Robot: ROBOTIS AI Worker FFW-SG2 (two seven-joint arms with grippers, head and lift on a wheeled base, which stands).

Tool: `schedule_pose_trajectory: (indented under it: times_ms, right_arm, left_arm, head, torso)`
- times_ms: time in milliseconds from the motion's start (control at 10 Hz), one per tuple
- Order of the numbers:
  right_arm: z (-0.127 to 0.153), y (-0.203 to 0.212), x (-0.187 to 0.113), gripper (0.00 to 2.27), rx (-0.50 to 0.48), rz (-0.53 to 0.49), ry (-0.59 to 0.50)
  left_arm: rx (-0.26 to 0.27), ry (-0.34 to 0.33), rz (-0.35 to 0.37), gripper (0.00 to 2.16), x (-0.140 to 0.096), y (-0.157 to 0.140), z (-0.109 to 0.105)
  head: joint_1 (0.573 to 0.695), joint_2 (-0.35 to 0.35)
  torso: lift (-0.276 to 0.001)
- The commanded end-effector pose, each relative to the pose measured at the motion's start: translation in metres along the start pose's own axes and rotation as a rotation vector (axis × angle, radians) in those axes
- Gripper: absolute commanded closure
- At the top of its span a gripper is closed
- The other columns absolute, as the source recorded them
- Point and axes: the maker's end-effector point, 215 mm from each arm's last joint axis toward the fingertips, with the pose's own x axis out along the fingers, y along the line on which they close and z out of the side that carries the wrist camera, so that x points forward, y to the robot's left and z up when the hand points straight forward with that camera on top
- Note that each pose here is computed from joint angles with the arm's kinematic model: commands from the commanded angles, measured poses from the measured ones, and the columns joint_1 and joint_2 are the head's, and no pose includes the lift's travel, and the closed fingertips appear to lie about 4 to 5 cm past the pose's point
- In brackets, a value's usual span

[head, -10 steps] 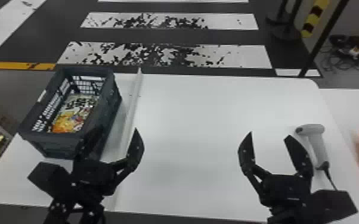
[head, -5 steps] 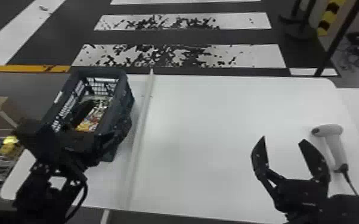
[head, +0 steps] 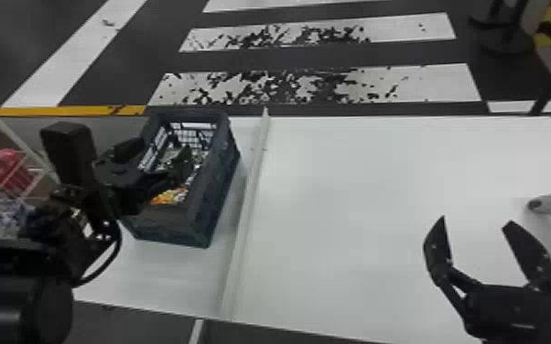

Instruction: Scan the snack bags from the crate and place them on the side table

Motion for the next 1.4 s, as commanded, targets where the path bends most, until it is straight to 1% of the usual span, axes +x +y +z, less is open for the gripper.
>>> schedule_pose_trajectory:
  times_ms: [0, 100, 200, 300, 400, 500, 600, 700, 800, 900, 1000, 1100, 1300]
  right_arm:
    - [-0.004, 0.003, -0.001, 0.06, -0.003, 0.006, 0.013]
    - [-0.005, 0.005, -0.002, 0.06, -0.004, 0.009, 0.018]
    - [-0.007, 0.004, -0.004, 0.06, -0.006, 0.01, 0.022]
    - [-0.008, 0.006, -0.006, 0.06, -0.008, 0.014, 0.025]
    - [-0.01, 0.007, -0.007, 0.06, -0.011, 0.017, 0.03]
    - [-0.01, 0.009, -0.008, 0.06, -0.01, 0.022, 0.031]
    - [-0.012, 0.013, -0.008, 0.06, -0.014, 0.029, 0.037]
    - [-0.013, 0.019, -0.008, 0.06, -0.017, 0.042, 0.041]
    - [-0.015, 0.024, -0.007, 0.06, -0.02, 0.053, 0.049]
    - [-0.016, 0.027, -0.007, 0.06, -0.021, 0.06, 0.052]
    - [-0.016, 0.028, -0.007, 0.06, -0.024, 0.065, 0.053]
    - [-0.018, 0.029, -0.008, 0.06, -0.026, 0.067, 0.057]
    - [-0.019, 0.03, -0.009, 0.06, -0.031, 0.07, 0.061]
  left_arm:
    - [0.027, 0.004, 0.033, 0.08, 0.005, 0.031, 0.013]
    - [0.038, 0.036, 0.041, 0.08, 0.011, 0.045, 0.01]
    - [0.052, 0.054, 0.027, 0.08, 0.02, 0.056, 0.008]
    - [0.039, 0.087, 0.026, 0.09, 0.03, 0.069, 0.001]
    - [0.039, 0.135, 0.035, 0.09, 0.034, 0.083, -0.012]
    - [0.038, 0.167, 0.031, 0.09, 0.038, 0.094, -0.02]
    - [0.033, 0.21, 0.036, 0.09, 0.04, 0.105, -0.033]
    - [0.038, 0.229, 0.029, 0.09, 0.04, 0.109, -0.039]
    - [0.036, 0.258, 0.029, 0.09, 0.041, 0.116, -0.051]
    - [0.037, 0.284, 0.022, 0.09, 0.044, 0.117, -0.062]
    - [0.04, 0.312, 0.005, 0.09, 0.053, 0.115, -0.072]
    - [0.046, 0.323, -0.015, 0.08, 0.058, 0.109, -0.077]
    - [0.071, 0.329, -0.047, 0.08, 0.071, 0.097, -0.077]
  head:
    - [0.695, 0.227]
    - [0.695, 0.247]
    - [0.695, 0.267]
    - [0.695, 0.273]
    - [0.695, 0.285]
    - [0.695, 0.302]
    - [0.695, 0.321]
    - [0.695, 0.339]
    - [0.695, 0.349]
    - [0.695, 0.35]
    - [0.695, 0.35]
    - [0.695, 0.35]
    - [0.695, 0.35]
  torso:
    - [-0.081]
    - [-0.081]
    - [-0.081]
    - [-0.081]
    - [-0.081]
    - [-0.081]
    - [-0.081]
    - [-0.081]
    - [-0.081]
    - [-0.081]
    - [-0.081]
    - [-0.081]
    - [-0.081]
